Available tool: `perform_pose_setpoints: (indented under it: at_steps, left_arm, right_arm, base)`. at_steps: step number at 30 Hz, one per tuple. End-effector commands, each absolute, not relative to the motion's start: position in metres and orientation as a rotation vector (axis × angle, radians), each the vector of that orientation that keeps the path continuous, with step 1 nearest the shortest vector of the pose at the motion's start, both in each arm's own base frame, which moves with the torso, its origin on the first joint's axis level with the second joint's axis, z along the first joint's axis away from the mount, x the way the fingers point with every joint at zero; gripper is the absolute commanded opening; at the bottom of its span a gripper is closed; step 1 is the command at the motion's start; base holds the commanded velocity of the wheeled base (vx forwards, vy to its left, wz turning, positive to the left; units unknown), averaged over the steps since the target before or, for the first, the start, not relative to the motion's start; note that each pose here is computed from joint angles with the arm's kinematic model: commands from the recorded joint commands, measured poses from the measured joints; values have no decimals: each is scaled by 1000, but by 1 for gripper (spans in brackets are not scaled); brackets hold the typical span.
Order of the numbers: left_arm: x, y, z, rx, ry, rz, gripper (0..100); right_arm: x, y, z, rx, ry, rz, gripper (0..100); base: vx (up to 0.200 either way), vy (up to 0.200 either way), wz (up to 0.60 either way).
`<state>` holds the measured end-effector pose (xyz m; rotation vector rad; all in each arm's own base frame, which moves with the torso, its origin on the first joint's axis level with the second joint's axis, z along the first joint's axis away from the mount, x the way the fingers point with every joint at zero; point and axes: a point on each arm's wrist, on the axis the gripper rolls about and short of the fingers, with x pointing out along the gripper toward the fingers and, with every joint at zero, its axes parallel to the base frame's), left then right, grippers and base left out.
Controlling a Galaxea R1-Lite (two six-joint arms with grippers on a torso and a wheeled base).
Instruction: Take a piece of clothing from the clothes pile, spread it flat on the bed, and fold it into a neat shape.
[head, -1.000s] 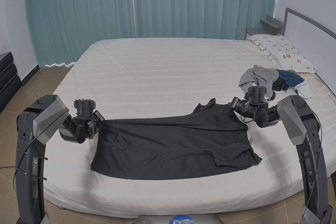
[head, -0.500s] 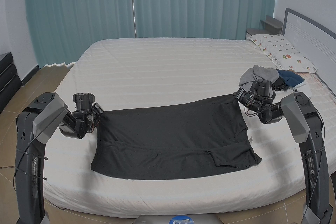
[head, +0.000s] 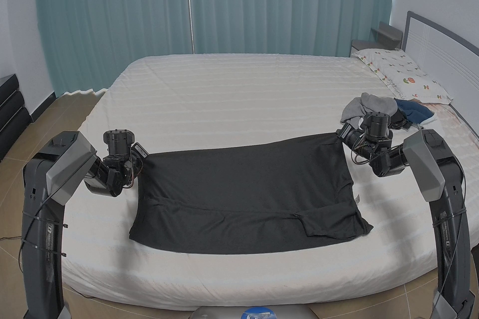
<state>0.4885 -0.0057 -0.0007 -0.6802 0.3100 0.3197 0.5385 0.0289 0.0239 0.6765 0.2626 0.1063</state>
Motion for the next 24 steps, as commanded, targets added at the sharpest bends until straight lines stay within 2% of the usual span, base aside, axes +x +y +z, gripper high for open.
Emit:
perform_pose_setpoints:
  at_steps: [1,12,24]
  left_arm:
    - [488,-6,3,-675,308,318,0]
    - [484,-4,11,-594,320,299,0]
    - [486,-7,8,-564,308,288,0]
  right_arm:
    - [531,23,28,678,280,99,0]
    - [521,10,43,689,252,103,0]
    - [499,9,25,689,313,137,0]
  base:
    - [0,0,0]
    - [0,0,0]
    - [0,0,0]
